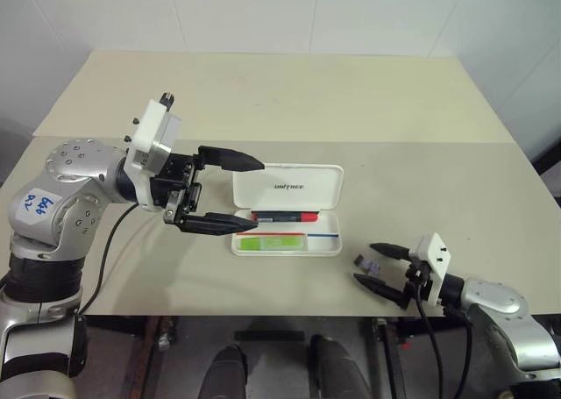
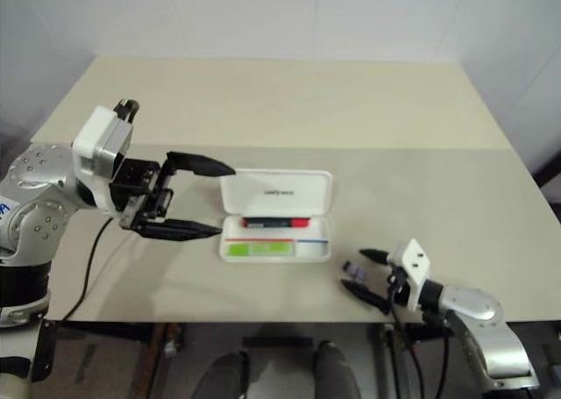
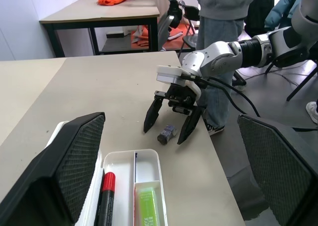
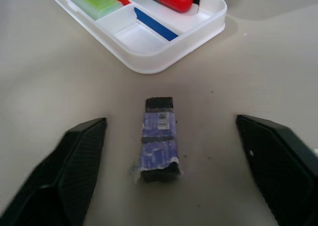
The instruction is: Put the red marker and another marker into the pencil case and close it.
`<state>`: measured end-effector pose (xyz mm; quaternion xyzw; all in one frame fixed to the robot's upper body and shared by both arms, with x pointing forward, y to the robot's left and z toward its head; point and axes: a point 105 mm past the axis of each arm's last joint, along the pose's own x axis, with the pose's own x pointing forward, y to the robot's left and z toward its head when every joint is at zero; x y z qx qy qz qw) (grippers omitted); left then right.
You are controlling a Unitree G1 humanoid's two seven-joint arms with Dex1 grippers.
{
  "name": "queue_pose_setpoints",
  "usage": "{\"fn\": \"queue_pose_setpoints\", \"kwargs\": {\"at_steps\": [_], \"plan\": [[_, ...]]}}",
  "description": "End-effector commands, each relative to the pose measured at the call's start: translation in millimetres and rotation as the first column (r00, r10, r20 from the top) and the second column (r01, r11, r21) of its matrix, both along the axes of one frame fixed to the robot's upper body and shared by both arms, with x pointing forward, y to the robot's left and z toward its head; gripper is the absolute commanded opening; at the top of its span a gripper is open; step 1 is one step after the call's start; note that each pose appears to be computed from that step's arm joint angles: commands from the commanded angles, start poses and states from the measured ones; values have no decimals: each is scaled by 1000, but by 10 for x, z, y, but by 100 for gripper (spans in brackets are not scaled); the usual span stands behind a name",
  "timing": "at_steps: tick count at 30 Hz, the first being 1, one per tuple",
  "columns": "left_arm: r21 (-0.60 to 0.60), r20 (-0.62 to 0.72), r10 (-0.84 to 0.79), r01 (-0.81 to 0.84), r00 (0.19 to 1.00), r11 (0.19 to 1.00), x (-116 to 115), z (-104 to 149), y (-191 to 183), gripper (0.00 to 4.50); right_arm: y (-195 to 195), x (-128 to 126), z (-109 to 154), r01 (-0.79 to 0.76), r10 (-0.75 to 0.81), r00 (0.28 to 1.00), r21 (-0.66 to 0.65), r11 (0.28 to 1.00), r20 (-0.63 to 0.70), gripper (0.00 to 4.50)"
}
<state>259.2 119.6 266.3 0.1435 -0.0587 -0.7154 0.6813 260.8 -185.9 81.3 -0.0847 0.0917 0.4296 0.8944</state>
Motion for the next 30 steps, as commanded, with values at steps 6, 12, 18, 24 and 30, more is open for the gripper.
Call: {"fn": "queue_pose_setpoints", "kwargs": {"at_steps": [6, 12, 18, 24, 30], "plan": [[-4, 73, 20, -20, 997, 1000, 30, 134, 97, 450, 35, -30, -41, 2, -2, 1000, 41, 999, 12, 142], [4, 75, 6, -7, 997, 1000, 50, 91, 117, 450, 29, 34, 35, 11, -12, 999, 28, 1000, 50, 40], [69, 62, 44, -48, 997, 996, 106, -50, 327, 450, -94, 162, 428, -11, 14, 986, -22, 1000, 166, 40], [138, 62, 135, -142, 989, 980, 184, -261, 638, 450, 111, 296, 908, -152, 171, 945, -88, 984, 280, 40], [169, 61, 187, -195, 981, 966, 193, -466, 774, 450, 541, 392, 969, -331, 348, 895, -107, 938, 280, 40]]}}
